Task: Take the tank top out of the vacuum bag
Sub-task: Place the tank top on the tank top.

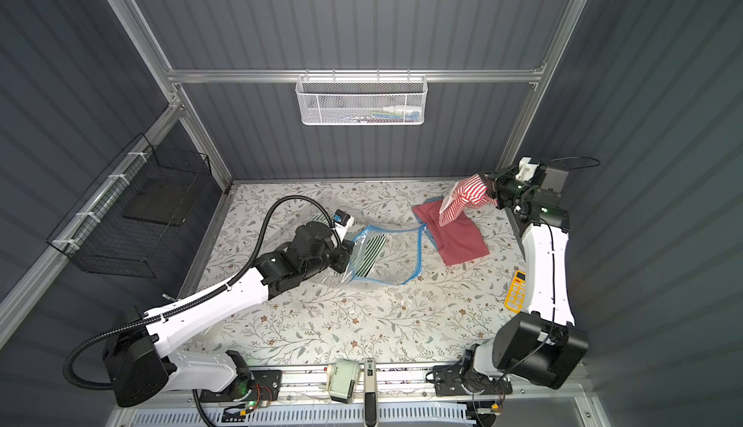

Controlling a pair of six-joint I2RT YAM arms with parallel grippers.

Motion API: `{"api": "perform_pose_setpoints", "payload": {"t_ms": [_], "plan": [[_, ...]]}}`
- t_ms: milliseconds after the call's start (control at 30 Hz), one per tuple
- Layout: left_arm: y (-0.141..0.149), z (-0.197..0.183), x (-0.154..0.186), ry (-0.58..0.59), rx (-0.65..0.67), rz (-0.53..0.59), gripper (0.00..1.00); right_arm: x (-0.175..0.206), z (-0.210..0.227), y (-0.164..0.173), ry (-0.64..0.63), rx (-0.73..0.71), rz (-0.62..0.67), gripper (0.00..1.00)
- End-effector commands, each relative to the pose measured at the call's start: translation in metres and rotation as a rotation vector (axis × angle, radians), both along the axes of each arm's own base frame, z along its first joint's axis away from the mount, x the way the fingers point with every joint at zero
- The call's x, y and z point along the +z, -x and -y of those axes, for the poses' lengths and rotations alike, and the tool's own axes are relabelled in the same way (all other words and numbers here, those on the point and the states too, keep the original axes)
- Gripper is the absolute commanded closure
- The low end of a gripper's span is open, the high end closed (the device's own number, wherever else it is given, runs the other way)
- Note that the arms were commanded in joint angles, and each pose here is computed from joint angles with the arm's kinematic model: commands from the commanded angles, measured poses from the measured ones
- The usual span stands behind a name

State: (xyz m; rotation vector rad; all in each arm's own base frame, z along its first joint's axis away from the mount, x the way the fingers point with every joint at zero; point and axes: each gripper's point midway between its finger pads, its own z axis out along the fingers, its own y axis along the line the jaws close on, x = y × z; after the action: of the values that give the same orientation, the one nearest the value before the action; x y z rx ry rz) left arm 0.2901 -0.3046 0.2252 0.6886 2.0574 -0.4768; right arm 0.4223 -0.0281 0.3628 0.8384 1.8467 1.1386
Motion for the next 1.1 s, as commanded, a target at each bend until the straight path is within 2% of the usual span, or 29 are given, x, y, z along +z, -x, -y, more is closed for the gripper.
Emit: {"api": "perform_pose_setpoints", "payload": {"t_ms": [0,467,1067], "plan": [[-0.004,-0.002,0.012,-0.009,0.007,0.033,1.0,0.027,0.001,-0.009,0.047,-0.007,0.102,1.0],[-0.004,-0.001,0.01,-0.012,0.0,0.031,1.0,0.005,-0.001,-0.025,0.039,0.001,0.071,1.0],[-0.007,-0.001,0.005,-0.039,0.004,0.035,1.0,-0.014,-0.008,-0.052,0.041,0.017,0.095,1.0]]}}
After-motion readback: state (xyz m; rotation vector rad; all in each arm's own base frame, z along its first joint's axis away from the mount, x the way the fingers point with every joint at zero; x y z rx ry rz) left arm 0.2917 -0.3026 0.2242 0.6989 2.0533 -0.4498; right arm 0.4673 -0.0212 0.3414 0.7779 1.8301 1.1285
